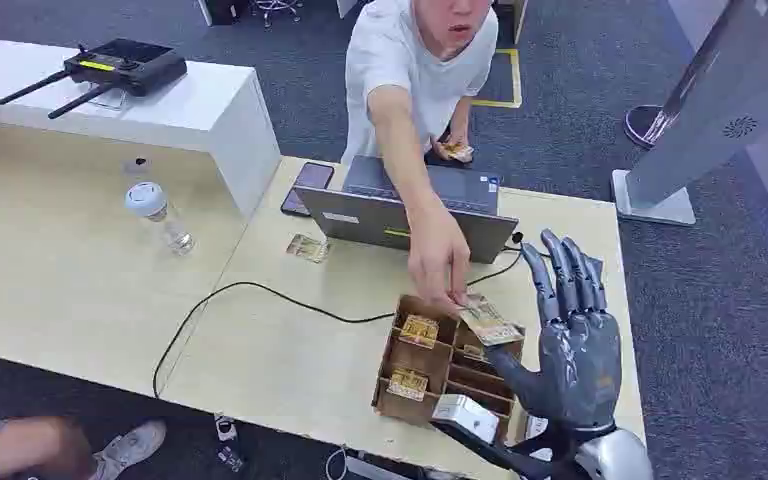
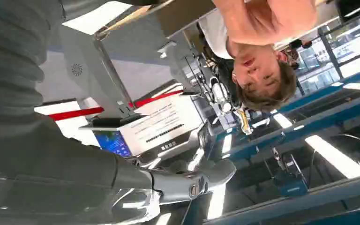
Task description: Pass the card to the sensor for recognition and then transmit it.
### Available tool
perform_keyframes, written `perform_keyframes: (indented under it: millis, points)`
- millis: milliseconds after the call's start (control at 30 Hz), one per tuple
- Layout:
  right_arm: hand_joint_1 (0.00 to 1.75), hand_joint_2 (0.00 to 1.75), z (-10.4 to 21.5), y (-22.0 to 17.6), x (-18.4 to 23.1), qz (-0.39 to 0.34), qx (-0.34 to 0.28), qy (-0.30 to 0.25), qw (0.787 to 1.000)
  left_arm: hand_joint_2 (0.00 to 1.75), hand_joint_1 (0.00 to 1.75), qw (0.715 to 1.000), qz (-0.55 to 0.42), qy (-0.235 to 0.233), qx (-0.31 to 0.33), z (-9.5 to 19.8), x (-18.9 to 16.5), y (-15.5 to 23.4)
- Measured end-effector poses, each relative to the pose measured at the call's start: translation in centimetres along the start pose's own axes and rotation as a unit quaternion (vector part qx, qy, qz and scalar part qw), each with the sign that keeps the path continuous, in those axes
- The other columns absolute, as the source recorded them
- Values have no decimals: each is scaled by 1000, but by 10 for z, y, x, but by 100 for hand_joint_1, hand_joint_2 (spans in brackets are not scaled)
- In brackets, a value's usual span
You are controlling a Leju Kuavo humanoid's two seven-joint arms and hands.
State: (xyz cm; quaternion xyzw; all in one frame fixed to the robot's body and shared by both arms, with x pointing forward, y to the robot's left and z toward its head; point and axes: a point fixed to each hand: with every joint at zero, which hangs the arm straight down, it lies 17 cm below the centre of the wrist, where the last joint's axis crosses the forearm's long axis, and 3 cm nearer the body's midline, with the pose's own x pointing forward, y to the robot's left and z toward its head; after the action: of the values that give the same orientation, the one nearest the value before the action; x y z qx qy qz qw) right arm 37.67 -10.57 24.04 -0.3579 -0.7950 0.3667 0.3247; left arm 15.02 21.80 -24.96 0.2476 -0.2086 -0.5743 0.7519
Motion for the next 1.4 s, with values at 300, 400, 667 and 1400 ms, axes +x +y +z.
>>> perform_keyframes:
  millis: [300, 400, 667, 1400]
  points:
    - [140, 175, 3, 9, -3, 2, 12, 4, 1000, 0, 0, 1000, 1, 1, 0, 0, 0, 0]
    - [141, 175, 3, 11, -2, 1, 16, 3, 1000, 0, 0, 1000, 2, 1, 0, 0, 0, 0]
    - [155, 175, -2, 12, 1, -3, 20, 2, 1000, 0, 0, 1000, 1, 8, -11, 0, -2, -2]
    - [175, 175, 5, 18, 5, -60, 48, 8, 997, 0, 0, 1000, 18, 9, -6, 3, -1, -7]
